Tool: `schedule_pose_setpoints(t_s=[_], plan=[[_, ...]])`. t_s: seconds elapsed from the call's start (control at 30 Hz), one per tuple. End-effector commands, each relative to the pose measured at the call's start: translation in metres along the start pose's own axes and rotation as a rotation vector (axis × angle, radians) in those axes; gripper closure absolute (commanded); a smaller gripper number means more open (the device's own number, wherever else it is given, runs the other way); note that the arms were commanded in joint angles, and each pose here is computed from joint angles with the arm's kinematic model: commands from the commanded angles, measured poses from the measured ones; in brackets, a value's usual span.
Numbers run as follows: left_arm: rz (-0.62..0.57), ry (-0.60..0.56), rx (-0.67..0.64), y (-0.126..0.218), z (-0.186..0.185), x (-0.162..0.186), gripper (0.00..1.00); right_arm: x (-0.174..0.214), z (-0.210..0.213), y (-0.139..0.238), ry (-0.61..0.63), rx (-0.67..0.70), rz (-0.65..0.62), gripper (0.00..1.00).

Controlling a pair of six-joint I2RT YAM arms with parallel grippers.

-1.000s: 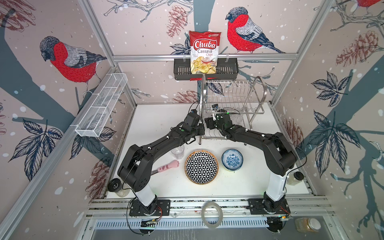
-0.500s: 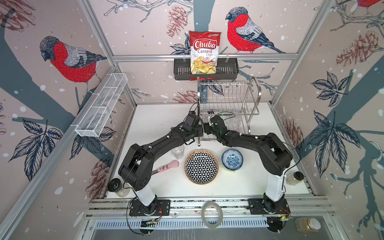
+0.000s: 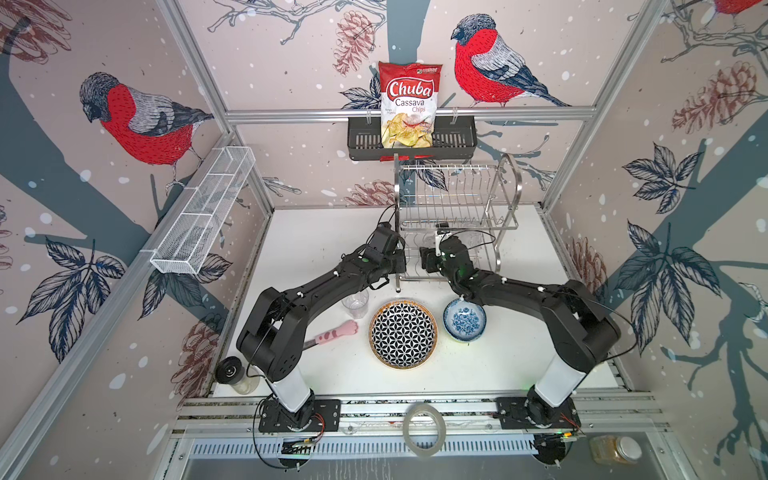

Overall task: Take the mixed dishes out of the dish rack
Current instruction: 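Lift the clear glass out of the rack with the right gripper toward the left gripper, then close the left gripper on the glass while the right gripper holds it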

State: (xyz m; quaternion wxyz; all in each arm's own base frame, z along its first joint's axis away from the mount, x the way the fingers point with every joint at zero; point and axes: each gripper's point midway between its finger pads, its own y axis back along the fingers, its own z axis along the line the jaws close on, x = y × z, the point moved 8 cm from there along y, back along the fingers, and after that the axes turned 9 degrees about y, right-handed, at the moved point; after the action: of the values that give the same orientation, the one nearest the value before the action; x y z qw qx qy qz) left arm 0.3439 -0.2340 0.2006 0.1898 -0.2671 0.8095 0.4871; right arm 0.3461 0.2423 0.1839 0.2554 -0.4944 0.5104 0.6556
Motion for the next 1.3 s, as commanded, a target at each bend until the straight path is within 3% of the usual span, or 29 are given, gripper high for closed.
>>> schedule_pose_setpoints(t_s=[0.0,0.3,0.53,0.93,1.27], plan=[[0.005,0.005,-0.020,0.001,0.003,0.000,0.91,-0.022,-0.002,0.009,-0.190,-0.086,-0.097,0.81],[-0.010,0.008,-0.011,0.009,-0.001,-0.005,0.88,-0.032,-0.004,0.025,-0.400,-0.227,-0.121,0.81],[-0.021,0.016,0.003,0.020,-0.003,-0.006,0.77,-0.035,0.000,0.038,-0.517,-0.333,-0.124,0.81],[-0.045,0.045,0.018,0.045,0.001,0.002,0.67,-0.024,0.002,0.050,-0.626,-0.407,-0.096,0.80],[-0.101,0.062,0.079,0.090,-0.005,0.018,0.47,-0.017,0.002,0.062,-0.710,-0.464,-0.096,0.80]])
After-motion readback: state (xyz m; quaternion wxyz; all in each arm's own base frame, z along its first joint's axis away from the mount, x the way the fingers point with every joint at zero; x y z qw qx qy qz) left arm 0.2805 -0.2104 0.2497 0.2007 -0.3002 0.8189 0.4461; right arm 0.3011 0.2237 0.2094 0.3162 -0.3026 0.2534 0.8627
